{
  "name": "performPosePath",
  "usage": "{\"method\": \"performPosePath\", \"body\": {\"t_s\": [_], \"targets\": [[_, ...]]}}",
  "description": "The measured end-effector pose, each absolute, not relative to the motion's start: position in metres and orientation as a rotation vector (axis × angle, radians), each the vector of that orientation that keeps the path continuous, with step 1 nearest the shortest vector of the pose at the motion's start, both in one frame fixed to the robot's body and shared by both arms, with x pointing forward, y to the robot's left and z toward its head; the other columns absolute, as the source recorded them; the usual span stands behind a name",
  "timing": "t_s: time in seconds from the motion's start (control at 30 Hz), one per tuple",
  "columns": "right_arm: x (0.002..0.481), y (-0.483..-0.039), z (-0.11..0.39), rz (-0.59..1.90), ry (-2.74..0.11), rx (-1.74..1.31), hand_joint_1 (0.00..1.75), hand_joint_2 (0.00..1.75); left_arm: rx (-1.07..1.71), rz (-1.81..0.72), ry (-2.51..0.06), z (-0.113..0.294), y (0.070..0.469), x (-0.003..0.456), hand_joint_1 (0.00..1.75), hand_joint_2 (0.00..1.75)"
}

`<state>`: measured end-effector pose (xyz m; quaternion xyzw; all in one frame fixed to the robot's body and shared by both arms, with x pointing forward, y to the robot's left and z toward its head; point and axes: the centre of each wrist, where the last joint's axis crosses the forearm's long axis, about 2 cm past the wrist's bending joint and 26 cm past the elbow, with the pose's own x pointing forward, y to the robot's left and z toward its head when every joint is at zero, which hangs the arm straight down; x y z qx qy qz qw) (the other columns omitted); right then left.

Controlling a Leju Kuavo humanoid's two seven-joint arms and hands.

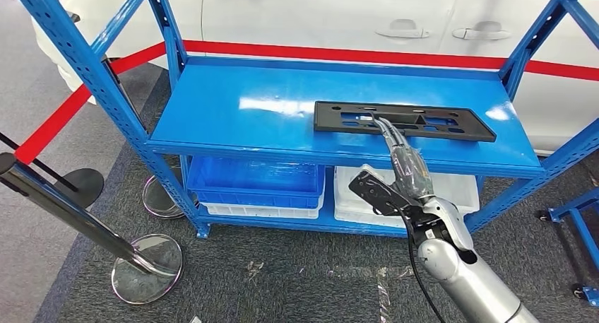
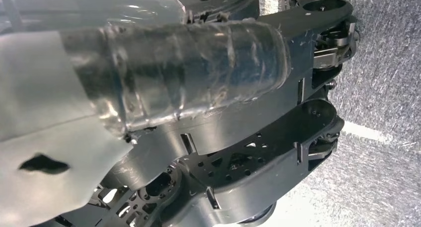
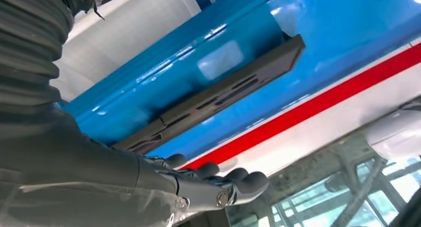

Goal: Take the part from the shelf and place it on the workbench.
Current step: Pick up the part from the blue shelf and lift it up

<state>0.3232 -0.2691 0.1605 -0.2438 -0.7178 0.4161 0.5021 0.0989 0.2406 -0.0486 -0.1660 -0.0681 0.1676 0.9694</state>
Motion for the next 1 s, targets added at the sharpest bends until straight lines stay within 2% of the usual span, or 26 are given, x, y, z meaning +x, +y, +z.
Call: {"method": "performPosePath", "body": {"t_s": [0.47,1.0], "targets": [[0.325,-0.271,0.154,1.026,-1.758,-0.787,0.0,1.75,-0.325,0.342,-0.138,-0.049,0.24,0.099,0.0,0.0],[0.323,-0.274,0.149,0.975,-1.763,-0.799,0.0,1.75,-0.327,0.344,-0.143,-0.048,0.238,0.099,0.0,0.0]]}}
